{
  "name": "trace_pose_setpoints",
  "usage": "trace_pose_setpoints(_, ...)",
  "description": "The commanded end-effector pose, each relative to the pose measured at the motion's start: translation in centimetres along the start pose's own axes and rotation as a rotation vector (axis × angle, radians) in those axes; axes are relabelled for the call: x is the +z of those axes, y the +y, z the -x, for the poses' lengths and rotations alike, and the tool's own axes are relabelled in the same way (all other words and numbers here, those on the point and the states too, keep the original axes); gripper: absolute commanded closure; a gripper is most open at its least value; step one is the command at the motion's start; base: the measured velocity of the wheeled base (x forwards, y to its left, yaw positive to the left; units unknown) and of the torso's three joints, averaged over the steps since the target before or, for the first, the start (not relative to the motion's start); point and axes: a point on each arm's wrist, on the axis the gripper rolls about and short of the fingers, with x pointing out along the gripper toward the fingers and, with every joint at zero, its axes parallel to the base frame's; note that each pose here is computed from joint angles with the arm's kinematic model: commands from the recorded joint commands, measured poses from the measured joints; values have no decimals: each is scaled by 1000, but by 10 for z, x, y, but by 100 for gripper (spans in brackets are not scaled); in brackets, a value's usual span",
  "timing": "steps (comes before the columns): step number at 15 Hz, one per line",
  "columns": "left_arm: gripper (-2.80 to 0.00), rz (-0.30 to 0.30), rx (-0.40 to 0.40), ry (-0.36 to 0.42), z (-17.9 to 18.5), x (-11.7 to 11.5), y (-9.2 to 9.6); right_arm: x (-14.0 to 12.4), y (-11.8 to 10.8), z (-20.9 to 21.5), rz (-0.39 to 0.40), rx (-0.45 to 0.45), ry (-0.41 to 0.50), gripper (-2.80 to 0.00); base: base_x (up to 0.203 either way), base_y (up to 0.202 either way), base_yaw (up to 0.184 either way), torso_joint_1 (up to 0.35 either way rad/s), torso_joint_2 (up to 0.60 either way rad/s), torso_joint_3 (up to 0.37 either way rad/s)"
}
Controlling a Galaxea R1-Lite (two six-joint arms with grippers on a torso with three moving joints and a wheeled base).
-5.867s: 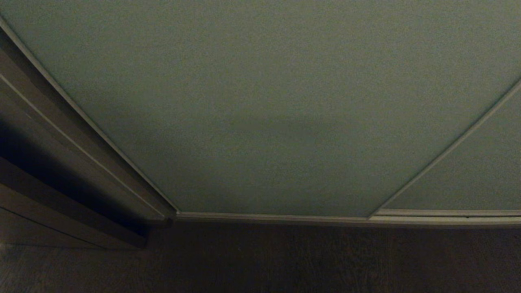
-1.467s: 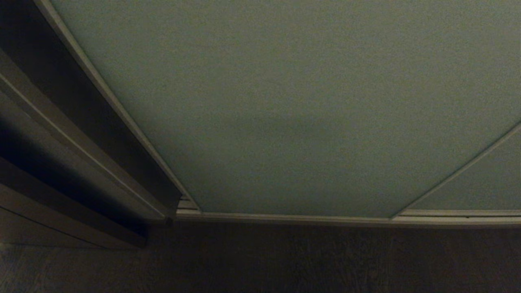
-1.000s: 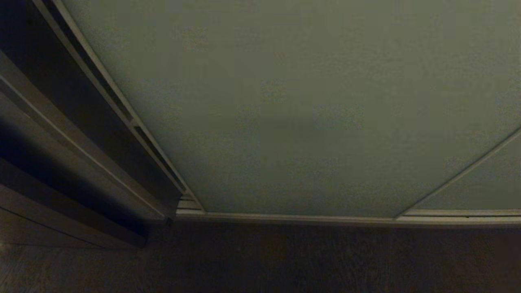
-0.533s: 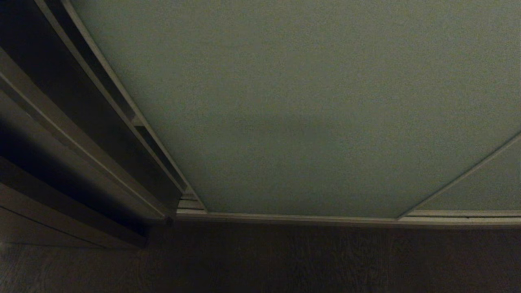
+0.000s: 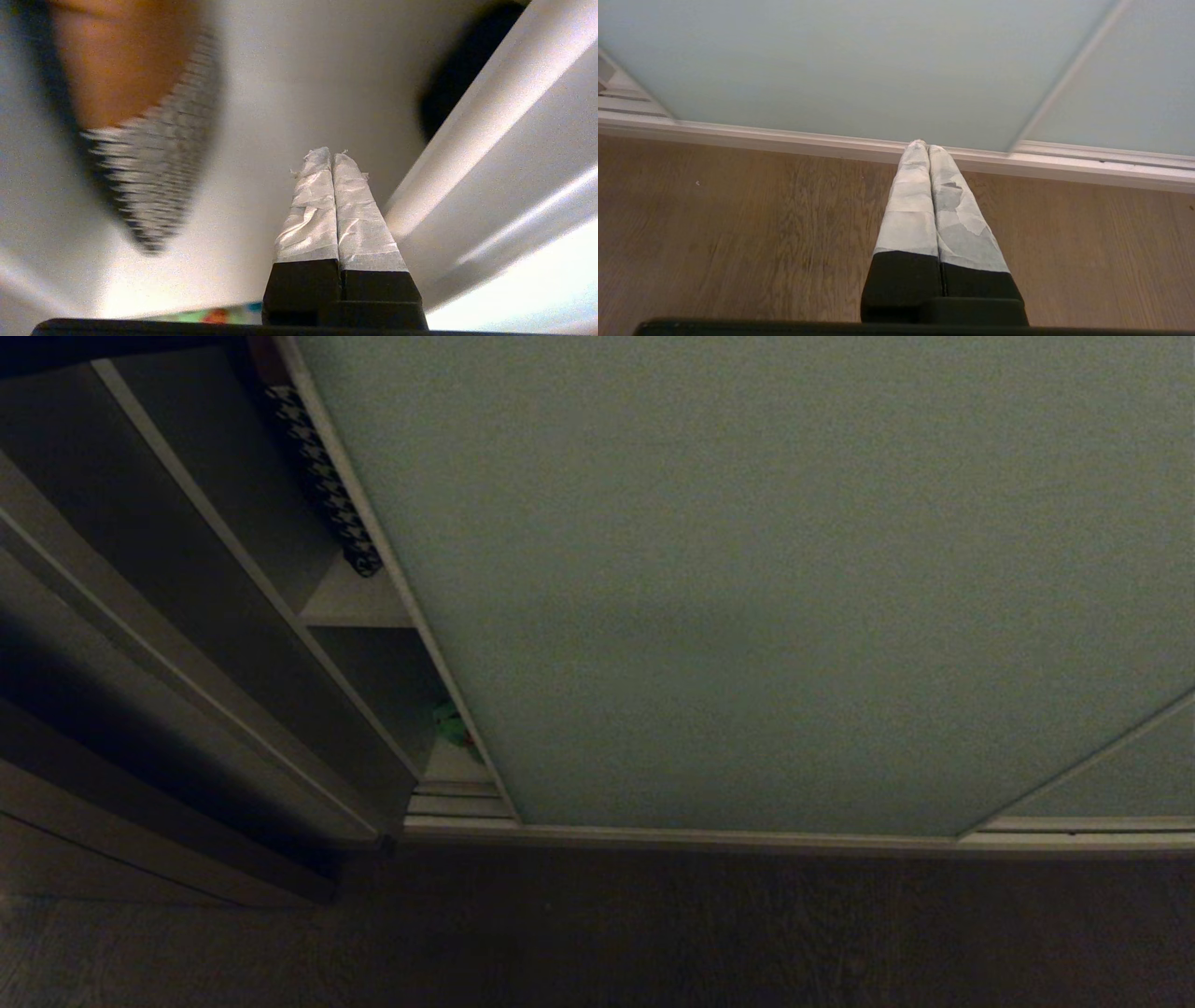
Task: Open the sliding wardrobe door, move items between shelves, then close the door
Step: Open the door
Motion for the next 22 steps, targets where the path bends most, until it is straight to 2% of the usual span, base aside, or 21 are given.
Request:
trace_pose_setpoints(1,0,17,-47,13,-4,-5,-15,0,0,0,0,1,0,0,0,0,0,0,0,0)
trace_pose_setpoints(3,0,19,-76,42,-13,-16,-32,0,0,0,0,1,0,0,0,0,0,0,0,0)
trace_pose_setpoints(4,0,12,-65,46,-17,-19,-34,0,0,0,0,1,0,0,0,0,0,0,0,0)
trace_pose_setpoints(7,0,12,-34,32,-19,-16,-28,0,0,0,0,1,0,0,0,0,0,0,0,0)
trace_pose_setpoints(8,0,2,0,30,-19,-14,-18,0,0,0,0,1,0,0,0,0,0,0,0,0)
trace_pose_setpoints(10,0,-33,136,38,-8,-9,18,0,0,0,0,1,0,0,0,0,0,0,0,0)
trace_pose_setpoints(12,0,-56,247,81,27,-4,37,0,0,0,0,1,0,0,0,0,0,0,0,0)
trace_pose_setpoints(14,0,-56,308,145,64,-12,40,0,0,0,0,1,0,0,0,0,0,0,0,0)
trace_pose_setpoints(17,0,-49,340,223,132,-40,27,0,0,0,0,1,0,0,0,0,0,0,0,0)
trace_pose_setpoints(20,0,-41,335,292,207,-92,10,0,0,0,0,1,0,0,0,0,0,0,0,0)
trace_pose_setpoints(22,0,-60,315,327,250,-134,1,0,0,0,0,1,0,0,0,0,0,0,0,0)
